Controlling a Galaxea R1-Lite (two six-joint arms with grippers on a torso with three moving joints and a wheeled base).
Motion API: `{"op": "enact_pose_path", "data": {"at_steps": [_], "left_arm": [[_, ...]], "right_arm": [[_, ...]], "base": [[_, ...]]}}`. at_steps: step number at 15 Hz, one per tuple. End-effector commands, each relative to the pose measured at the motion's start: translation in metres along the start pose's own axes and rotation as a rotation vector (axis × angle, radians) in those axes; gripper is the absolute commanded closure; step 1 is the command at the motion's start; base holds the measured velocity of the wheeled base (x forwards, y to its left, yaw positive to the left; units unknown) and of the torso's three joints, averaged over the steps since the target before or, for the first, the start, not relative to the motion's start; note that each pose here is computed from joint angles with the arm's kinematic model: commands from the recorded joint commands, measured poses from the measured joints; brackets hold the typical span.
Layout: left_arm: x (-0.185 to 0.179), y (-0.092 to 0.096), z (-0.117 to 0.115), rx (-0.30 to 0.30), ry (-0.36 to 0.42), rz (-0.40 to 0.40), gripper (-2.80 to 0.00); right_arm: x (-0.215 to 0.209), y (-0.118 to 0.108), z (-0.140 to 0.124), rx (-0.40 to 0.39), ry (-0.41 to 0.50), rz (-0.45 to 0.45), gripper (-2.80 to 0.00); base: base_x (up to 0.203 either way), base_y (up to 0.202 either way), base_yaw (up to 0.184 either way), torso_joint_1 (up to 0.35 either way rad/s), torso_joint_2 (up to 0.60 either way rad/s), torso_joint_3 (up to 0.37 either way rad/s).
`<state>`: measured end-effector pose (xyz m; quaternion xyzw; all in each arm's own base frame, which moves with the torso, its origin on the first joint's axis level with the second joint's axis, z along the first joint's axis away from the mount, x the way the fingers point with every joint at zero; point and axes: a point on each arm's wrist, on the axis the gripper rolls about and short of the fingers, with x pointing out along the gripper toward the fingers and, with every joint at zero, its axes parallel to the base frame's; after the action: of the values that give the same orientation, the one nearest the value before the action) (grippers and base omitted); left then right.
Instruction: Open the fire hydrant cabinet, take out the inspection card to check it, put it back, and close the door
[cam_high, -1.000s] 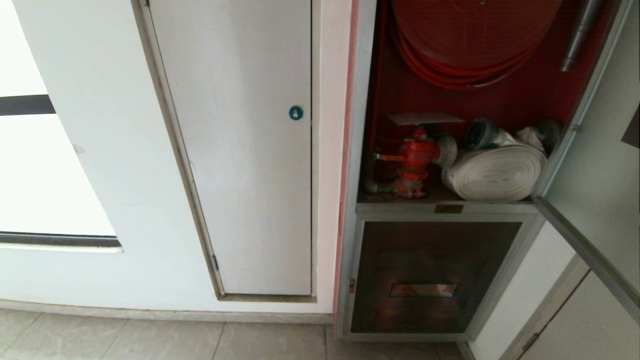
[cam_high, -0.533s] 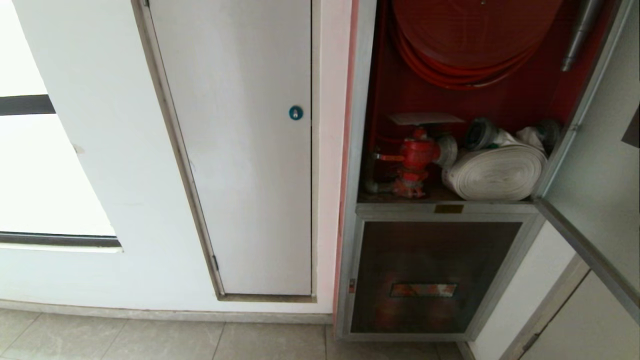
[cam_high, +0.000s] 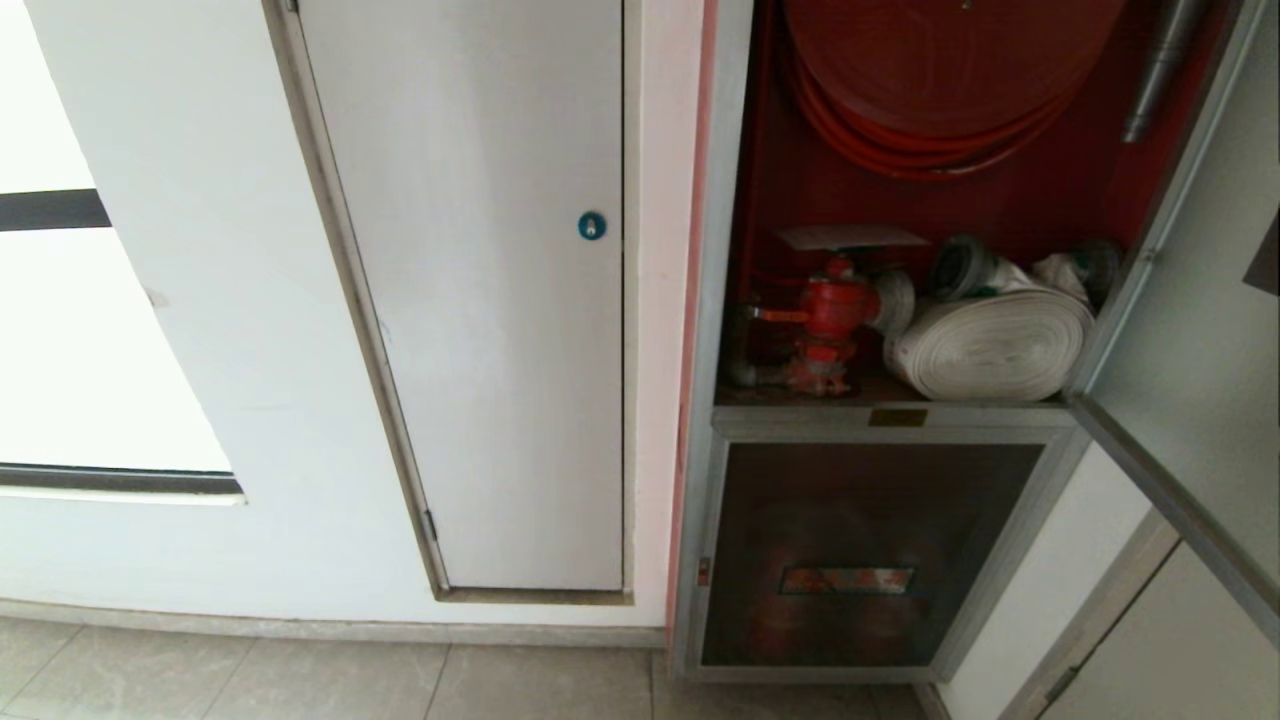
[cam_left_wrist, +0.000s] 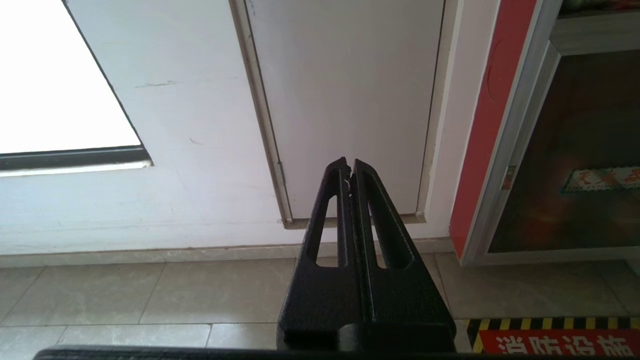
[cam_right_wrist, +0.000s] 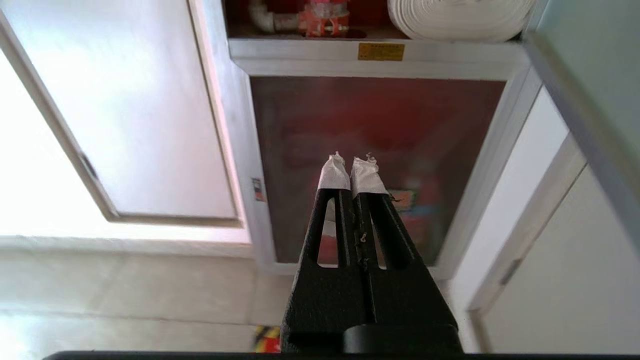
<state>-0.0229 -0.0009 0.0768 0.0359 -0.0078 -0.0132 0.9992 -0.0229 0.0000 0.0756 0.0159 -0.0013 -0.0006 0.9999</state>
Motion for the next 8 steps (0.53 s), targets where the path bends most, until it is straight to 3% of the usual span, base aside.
{"op": "enact_pose_path", "data": {"at_steps": [1, 8], "left_arm": [[0.0005, -0.0001, -0.0021, 0.0, 0.007, -0.001, 0.0], [0.0005, -0.0001, -0.0021, 0.0, 0.007, -0.001, 0.0]], "right_arm": [[-0.0001, -0.0002, -0.0001, 0.01, -0.002, -0.008, 0.0], [-0.0001, -0.0002, -0.0001, 0.01, -0.002, -0.008, 0.0]], "base": [[0.0, 0.0, 0.0, 0.0, 0.0, 0.0], [0.0, 0.0, 0.0, 0.0, 0.0, 0.0]]}}
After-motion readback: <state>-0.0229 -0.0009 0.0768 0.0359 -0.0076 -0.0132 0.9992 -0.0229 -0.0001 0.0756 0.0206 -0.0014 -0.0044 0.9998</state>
